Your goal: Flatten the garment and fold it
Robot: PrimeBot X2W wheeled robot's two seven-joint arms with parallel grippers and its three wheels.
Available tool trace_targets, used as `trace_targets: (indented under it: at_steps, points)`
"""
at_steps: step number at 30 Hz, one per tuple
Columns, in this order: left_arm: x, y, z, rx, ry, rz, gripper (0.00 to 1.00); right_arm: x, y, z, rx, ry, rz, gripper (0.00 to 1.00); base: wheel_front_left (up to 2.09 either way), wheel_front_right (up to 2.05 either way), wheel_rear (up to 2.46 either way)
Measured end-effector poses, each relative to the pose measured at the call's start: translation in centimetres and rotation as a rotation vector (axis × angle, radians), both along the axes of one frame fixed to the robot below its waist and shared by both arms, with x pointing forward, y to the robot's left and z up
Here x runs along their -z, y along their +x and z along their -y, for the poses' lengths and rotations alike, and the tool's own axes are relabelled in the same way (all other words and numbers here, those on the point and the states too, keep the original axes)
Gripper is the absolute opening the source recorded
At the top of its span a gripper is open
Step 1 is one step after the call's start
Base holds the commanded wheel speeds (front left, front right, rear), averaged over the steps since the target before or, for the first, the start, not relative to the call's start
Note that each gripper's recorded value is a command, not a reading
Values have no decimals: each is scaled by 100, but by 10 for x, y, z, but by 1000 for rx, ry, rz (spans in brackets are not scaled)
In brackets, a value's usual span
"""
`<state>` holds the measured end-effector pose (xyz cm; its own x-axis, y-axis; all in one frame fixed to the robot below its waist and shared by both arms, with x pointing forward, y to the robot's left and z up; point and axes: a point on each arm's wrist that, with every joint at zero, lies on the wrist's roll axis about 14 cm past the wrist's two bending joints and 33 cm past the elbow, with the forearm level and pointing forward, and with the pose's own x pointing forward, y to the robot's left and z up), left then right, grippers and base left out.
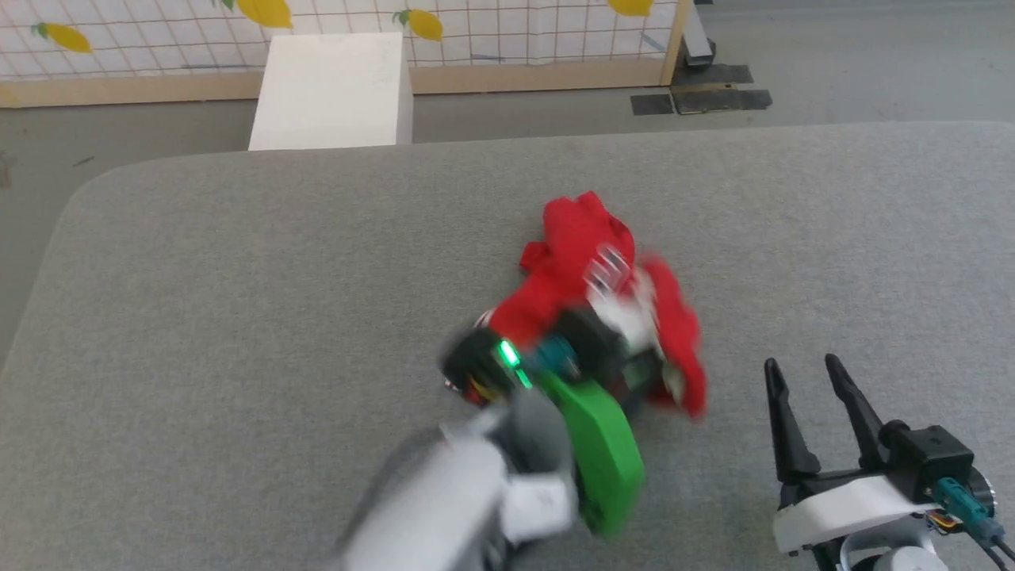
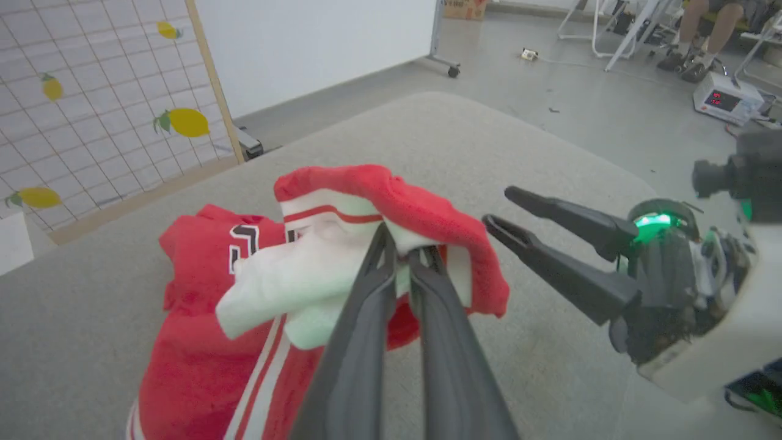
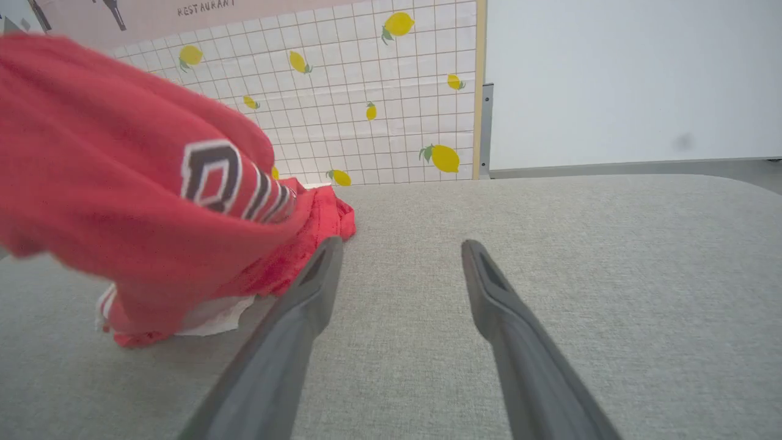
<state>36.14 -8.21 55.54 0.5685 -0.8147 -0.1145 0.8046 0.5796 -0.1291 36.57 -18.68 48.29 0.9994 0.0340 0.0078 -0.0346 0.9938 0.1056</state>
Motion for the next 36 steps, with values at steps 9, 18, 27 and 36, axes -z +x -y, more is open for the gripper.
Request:
trace_targets:
  at_steps: [9, 18, 27, 36]
  points:
    - [103, -68, 34, 192, 194, -202, 100, 9, -9, 39, 120, 7, -30, 100, 0, 0, 0]
    - [91, -70, 43, 199, 109, -149, 100, 7, -11, 40, 124, 14, -23, 100, 0, 0, 0]
    - [-11, 17, -8, -148, -159, 125, 100, -3, -9, 25, 78, 17, 8, 100, 0, 0, 0]
    - [-16, 60, -153, -571, -122, 273, 100, -6, -12, 6, 21, 17, 17, 100, 0, 0, 0]
